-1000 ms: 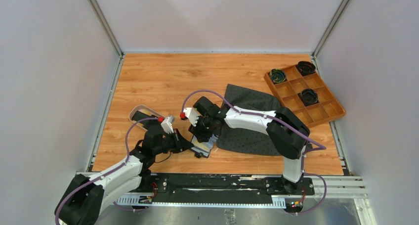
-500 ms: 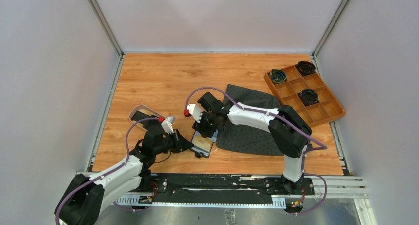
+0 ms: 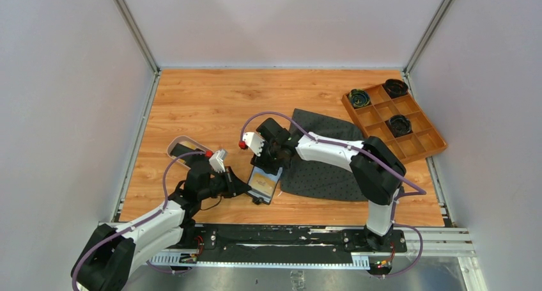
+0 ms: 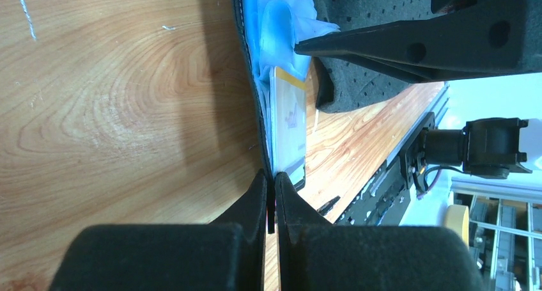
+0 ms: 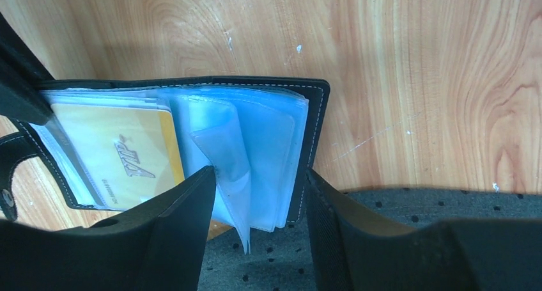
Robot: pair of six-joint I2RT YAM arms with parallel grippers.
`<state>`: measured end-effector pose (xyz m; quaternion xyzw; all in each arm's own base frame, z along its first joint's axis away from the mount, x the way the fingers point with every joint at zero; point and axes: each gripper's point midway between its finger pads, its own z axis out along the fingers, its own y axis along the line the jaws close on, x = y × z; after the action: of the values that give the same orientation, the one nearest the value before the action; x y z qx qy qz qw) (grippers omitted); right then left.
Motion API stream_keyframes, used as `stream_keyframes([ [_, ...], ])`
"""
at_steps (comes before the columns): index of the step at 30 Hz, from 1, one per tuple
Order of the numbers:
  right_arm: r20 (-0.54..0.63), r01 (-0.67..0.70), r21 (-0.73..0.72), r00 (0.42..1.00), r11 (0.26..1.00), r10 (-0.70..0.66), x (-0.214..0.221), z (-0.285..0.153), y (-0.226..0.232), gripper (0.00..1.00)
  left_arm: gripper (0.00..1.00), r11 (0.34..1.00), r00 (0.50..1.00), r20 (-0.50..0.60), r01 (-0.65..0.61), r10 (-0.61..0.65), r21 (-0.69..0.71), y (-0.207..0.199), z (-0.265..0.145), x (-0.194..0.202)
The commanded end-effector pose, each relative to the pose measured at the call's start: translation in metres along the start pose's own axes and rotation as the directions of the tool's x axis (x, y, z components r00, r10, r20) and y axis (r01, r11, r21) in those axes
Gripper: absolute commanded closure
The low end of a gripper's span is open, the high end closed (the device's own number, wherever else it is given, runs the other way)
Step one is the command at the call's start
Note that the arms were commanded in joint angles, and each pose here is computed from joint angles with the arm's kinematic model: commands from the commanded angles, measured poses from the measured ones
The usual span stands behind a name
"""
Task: Put the credit cards into the card holder
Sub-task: Open the card holder at the center of the board.
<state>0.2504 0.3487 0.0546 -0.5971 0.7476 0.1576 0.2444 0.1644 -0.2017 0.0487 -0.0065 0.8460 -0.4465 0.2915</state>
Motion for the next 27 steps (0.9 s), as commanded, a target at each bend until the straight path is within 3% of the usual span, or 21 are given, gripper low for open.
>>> stream_keyframes([
  [1,-0.043,0.004,0.059,0.999,0.998,-0.001,0.007,-0.003,-0.016,0.44,1.0,1.0,0.999,-0.029,-0.017,0.017,0.006,0.0,-0.001,0.004],
  [10,-0.059,-0.09,0.047,0.994,0.995,0.092,0.022,0.002,-0.031,0.5,1.0,0.999,1.0,-0.027,0.005,-0.006,-0.034,0.008,0.001,0.005],
  [20,-0.06,-0.185,-0.141,0.982,0.973,0.178,0.027,0.019,-0.004,0.64,1.0,0.998,0.998,-0.057,0.015,-0.018,-0.067,0.011,0.008,0.002],
  [27,-0.083,-0.223,-0.106,0.973,0.969,0.215,0.037,0.018,-0.017,0.74,0.7,0.988,1.0,-0.028,0.002,-0.006,-0.155,0.018,0.013,-0.017],
])
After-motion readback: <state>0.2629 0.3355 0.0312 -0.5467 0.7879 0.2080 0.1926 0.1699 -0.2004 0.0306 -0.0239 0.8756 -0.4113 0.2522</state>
